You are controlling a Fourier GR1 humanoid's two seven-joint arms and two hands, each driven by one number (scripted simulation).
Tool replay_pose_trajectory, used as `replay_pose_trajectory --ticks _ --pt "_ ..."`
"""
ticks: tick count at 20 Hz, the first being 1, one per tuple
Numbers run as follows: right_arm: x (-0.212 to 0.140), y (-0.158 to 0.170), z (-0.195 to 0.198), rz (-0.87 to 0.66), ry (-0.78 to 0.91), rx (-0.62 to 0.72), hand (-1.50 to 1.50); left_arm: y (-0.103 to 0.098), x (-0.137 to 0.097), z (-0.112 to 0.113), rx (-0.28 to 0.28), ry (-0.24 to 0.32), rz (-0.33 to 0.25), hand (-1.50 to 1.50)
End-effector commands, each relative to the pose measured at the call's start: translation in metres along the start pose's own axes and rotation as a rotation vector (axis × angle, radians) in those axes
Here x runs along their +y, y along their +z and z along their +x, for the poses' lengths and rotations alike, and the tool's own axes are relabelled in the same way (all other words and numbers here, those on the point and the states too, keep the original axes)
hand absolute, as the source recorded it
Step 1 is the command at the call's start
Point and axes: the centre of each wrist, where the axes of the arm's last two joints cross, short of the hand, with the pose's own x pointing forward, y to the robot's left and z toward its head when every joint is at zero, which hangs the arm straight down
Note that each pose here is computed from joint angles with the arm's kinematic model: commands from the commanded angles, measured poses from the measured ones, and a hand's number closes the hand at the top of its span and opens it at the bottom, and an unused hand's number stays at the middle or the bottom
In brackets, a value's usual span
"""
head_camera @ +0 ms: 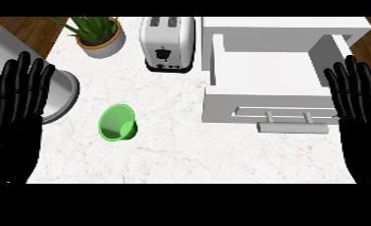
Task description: Pick up the cup, place it into the drawer and close the drawer
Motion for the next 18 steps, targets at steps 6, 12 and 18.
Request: replay_pose_trajectory --ticks 6,12,18 --pt "0.000 -0.020 0.005 0.010 -0.018 -0.104 -1.50 -0.002 0.021 0.009 -0.047 0.148 -0.221 -1.50" --pt "-0.001 -0.025 -0.021 0.124 -0.062 0.079 -1.50 0.013 0.024 -0.042 0.221 0.335 -0.075 -1.50" --pt "-0.008 -0.040 -0.013 0.152 -0.064 0.051 -1.50 0.017 0.033 -0.094 0.272 0.282 -0.035 -1.50"
